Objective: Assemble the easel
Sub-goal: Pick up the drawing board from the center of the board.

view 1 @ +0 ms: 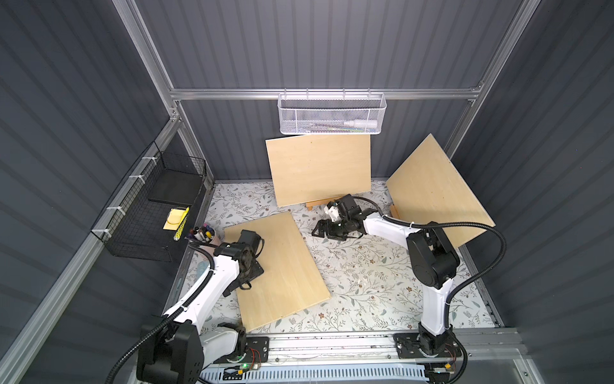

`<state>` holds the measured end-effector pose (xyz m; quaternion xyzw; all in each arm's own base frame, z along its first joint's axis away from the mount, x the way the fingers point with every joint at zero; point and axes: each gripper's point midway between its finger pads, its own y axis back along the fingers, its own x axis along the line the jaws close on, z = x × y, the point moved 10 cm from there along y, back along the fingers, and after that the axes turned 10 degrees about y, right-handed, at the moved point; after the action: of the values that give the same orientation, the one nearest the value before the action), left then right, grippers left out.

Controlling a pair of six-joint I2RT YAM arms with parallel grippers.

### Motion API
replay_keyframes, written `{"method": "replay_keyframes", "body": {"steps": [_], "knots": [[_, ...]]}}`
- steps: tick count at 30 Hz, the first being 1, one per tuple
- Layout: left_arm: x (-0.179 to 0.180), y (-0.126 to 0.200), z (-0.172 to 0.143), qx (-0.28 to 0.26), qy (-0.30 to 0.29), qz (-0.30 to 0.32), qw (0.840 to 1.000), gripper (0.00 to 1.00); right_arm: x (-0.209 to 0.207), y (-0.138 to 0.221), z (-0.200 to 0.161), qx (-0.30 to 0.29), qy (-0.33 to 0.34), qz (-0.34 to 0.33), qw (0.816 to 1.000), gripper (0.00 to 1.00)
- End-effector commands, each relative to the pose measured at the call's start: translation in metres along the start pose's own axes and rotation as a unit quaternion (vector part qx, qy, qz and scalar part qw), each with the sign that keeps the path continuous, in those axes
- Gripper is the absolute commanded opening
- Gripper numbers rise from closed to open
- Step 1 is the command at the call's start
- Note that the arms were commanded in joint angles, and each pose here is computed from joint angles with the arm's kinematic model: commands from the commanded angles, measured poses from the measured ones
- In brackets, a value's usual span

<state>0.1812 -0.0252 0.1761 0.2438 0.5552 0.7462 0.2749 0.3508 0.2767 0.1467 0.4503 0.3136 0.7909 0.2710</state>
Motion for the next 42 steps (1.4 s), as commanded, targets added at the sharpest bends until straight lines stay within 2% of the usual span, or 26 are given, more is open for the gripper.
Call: {"method": "replay_keyframes", "body": {"steps": [1,6,8,12,15,17,19,24,28,30,35,40,42], "knots": [[-0.002,-0.007,-0.002,0.027,0.000,-0.034,0.999,0.99,0.018,-0.014,-0.013,0.043,0.060,0.029,0.997,0.88],[-0.010,-0.018,-0.006,0.050,-0.021,-0.085,0.995,0.99,0.027,-0.027,-0.018,0.059,0.081,0.037,0.994,0.90],[-0.015,-0.023,-0.006,0.064,-0.034,-0.087,0.994,0.99,0.025,-0.030,-0.018,0.063,0.081,0.038,0.994,0.90],[-0.029,-0.034,-0.009,0.100,-0.063,-0.107,0.987,0.99,0.030,-0.040,-0.020,0.078,0.088,0.082,0.990,0.91],[-0.045,-0.038,-0.009,0.125,-0.094,-0.159,0.975,0.99,0.032,-0.050,-0.023,0.107,0.096,0.096,0.985,0.92],[-0.061,-0.036,-0.010,0.147,-0.117,-0.221,0.957,0.99,0.028,-0.055,-0.027,0.113,0.089,0.099,0.985,0.93],[-0.073,-0.031,-0.010,0.151,-0.138,-0.252,0.946,0.99,0.024,-0.056,-0.031,0.112,0.082,0.098,0.985,0.94],[-0.089,-0.025,-0.011,0.148,-0.170,-0.279,0.933,0.99,0.019,-0.054,-0.036,0.116,0.077,0.095,0.986,0.94],[-0.098,-0.020,-0.011,0.146,-0.190,-0.308,0.921,0.95,0.017,-0.055,-0.038,0.124,0.078,0.090,0.985,0.95],[-0.105,-0.008,-0.011,0.145,-0.203,-0.350,0.903,0.89,0.017,-0.055,-0.039,0.127,0.079,0.090,0.985,0.96],[-0.121,0.044,-0.020,0.098,-0.293,-0.437,0.845,0.87,0.016,-0.057,-0.043,0.134,0.078,0.092,0.984,0.96],[-0.126,0.080,-0.016,0.068,-0.309,-0.481,0.818,0.87,0.017,-0.056,-0.046,0.149,0.090,0.104,0.979,0.97],[-0.125,0.095,-0.015,0.061,-0.317,-0.508,0.799,0.84,0.017,-0.054,-0.049,0.159,0.091,0.107,0.977,0.97]]}}
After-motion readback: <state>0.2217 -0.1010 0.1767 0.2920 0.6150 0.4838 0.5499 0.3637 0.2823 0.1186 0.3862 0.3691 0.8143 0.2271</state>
